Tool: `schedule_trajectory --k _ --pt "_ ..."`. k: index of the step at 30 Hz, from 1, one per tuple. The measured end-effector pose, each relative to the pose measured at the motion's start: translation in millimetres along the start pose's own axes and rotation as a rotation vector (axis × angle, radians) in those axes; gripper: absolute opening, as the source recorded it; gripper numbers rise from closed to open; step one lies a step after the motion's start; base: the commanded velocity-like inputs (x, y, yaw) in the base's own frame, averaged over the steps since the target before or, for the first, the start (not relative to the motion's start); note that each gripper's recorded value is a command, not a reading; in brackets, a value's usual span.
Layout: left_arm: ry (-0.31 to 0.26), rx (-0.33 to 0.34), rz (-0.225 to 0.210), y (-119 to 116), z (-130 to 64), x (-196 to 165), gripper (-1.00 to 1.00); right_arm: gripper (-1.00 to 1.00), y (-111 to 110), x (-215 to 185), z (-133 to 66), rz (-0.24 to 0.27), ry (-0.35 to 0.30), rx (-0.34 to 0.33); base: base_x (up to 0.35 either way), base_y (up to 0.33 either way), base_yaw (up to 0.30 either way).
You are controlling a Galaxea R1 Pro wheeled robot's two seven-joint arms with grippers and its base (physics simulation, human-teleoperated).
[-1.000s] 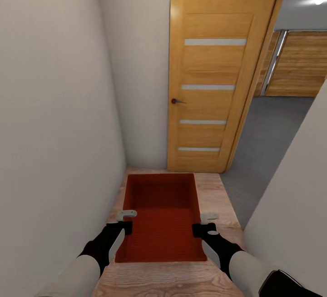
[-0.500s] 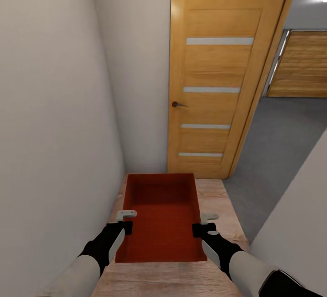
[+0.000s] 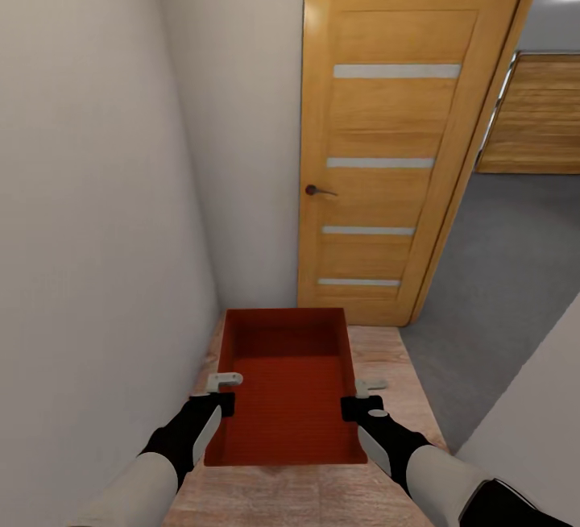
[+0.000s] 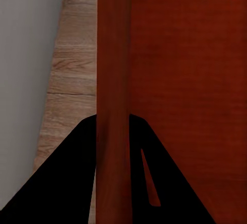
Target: Move the two storage containers from the living room to the garage. In the garage, place one container on the floor and stack the other container on top of it (either order is fine).
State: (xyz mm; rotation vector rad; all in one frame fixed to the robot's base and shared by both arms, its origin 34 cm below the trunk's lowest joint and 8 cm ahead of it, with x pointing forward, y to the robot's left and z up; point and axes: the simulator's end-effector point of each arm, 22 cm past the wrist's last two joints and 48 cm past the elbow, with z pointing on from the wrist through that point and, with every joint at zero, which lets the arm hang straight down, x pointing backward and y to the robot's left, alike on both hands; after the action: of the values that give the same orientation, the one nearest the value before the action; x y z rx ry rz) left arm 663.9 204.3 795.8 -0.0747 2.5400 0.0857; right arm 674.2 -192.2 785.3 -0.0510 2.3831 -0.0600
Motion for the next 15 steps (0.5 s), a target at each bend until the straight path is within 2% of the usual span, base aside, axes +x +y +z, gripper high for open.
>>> schedule_trajectory --k 4,15 --pt "-0.001 0.001 0.000 1.0 0.3 -0.4 -1.00 -1.00 1.0 -0.2 -0.2 0.000 -0.001 0.001 0.007 0.000 -0.201" --pt "0.000 0.000 0.000 -0.8 -0.1 0.0 -1.00 -1.00 -0.8 0.1 0.2 0.000 0.000 0.000 0.000 0.000 -0.278"
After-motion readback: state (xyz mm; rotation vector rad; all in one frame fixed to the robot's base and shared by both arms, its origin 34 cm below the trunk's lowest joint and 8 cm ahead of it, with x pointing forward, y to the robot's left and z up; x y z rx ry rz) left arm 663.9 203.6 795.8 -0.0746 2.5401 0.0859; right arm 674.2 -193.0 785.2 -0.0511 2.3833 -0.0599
